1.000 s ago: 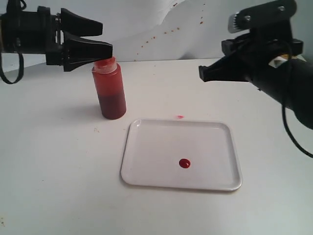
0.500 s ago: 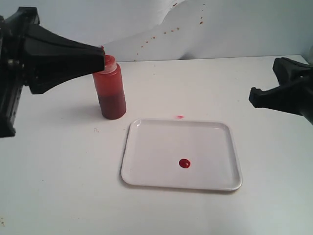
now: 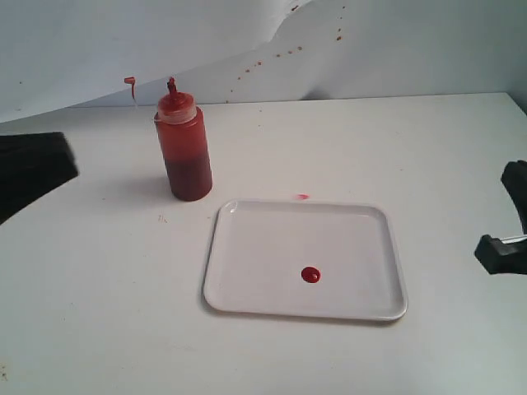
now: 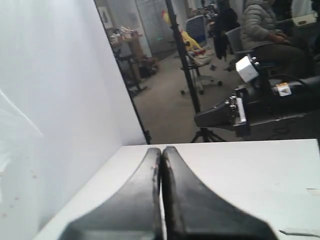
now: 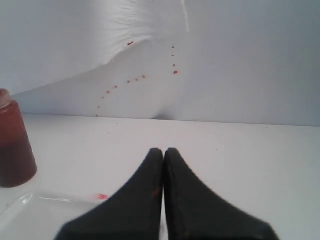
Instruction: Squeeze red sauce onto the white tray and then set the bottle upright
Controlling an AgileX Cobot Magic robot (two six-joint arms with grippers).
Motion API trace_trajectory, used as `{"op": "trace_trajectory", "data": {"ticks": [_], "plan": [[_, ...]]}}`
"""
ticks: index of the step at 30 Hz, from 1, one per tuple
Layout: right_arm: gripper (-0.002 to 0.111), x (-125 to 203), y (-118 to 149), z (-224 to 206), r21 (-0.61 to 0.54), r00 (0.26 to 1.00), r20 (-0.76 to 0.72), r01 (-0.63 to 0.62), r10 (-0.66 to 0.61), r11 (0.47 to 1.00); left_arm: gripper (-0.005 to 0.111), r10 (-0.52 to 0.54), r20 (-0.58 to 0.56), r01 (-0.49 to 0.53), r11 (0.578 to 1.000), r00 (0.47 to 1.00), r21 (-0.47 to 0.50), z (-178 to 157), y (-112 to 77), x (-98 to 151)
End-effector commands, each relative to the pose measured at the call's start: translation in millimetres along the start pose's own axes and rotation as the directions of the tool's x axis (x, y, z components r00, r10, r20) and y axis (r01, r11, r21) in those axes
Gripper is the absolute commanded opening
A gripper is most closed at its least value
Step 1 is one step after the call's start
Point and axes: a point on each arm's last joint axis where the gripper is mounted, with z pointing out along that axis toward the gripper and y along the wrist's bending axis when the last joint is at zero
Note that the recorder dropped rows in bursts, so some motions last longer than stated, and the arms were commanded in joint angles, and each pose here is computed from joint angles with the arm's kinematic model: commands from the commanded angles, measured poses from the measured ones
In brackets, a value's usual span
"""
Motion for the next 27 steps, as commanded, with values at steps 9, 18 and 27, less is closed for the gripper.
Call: {"op": "trace_trajectory", "data": {"ticks": [9,18,27], "plan": [[0.000,-6.0,-3.9,-15.3,-0.010,0.996,0.086,-0.020,0.020,1.000,0.000,0.256,0.183,-0.244,0.966,0.949,-0.083,-42.3,-53.9,-34.3],[0.000,-6.0,-3.9,-15.3,-0.010,0.996,0.086,-0.020,0.020,1.000,0.000,0.315,0.230,-0.305,0.949,0.921,-0.076,-51.7,-69.3,-40.2],[0.000,-6.0,-3.9,-15.3,-0.010,0.996,0.086,-0.020,0.020,1.000,0.000,0.309,0.209,-0.276,0.946,0.928,-0.172,-58.5,-68.9,-41.5]]}}
